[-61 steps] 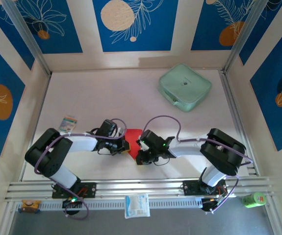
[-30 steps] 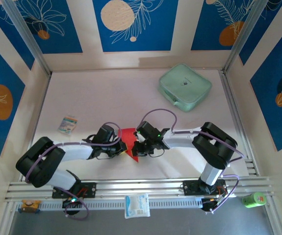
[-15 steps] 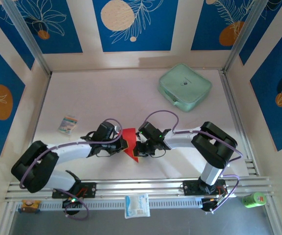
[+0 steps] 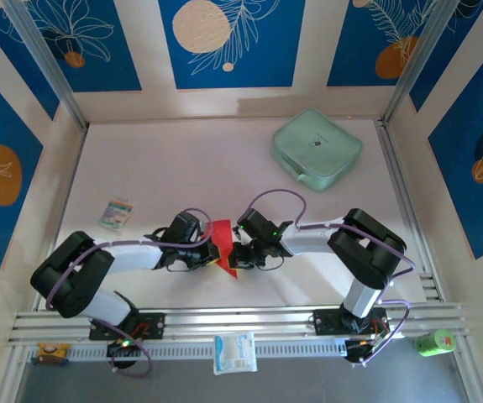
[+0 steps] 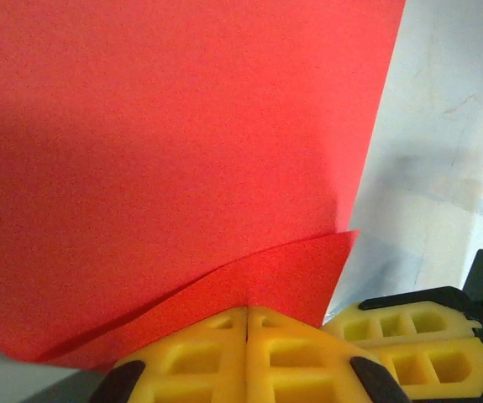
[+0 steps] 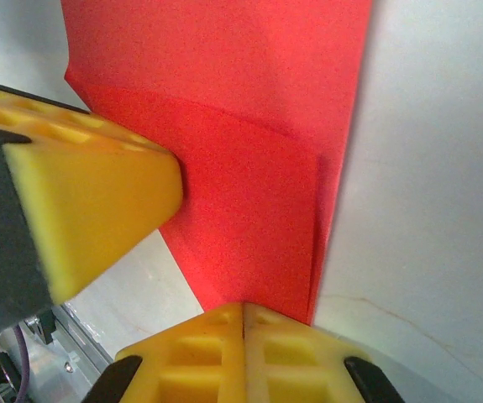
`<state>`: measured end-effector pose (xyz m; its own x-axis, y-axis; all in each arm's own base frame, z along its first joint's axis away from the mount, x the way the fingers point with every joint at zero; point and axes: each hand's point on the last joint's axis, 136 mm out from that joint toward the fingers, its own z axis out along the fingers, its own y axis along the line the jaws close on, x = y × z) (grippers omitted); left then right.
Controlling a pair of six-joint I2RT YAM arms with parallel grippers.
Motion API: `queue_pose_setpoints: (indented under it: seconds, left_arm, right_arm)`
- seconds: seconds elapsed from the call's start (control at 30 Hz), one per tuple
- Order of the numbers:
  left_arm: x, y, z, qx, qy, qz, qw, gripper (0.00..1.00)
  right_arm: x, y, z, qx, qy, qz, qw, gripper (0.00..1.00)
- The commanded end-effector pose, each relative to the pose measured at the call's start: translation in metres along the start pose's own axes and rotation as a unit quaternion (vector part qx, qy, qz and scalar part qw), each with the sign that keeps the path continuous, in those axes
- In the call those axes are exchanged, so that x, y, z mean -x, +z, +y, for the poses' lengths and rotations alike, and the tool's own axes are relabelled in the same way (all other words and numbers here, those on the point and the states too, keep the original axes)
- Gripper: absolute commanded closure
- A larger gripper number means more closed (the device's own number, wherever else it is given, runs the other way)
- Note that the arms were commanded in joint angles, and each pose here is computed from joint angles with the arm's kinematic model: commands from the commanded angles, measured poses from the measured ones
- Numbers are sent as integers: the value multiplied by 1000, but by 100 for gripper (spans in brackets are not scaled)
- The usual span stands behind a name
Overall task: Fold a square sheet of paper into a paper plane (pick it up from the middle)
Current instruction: Third fold the triangle at the center of the table.
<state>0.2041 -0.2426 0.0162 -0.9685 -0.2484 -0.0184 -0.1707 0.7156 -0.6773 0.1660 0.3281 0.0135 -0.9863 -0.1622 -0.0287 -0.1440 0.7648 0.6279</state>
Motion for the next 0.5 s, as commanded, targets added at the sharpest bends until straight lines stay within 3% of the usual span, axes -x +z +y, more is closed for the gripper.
queue_pose_setpoints:
  seconds: [0.0,0.47]
  left_arm:
    - [4,-7,40,56,-17,-17,998,96]
    - [26,-26,57,29,-28,-36,999,95]
  right_arm:
    - [-33,7,-51,-85,48,47,994,99]
    - [-34,5,-54,-92,50,48,993,99]
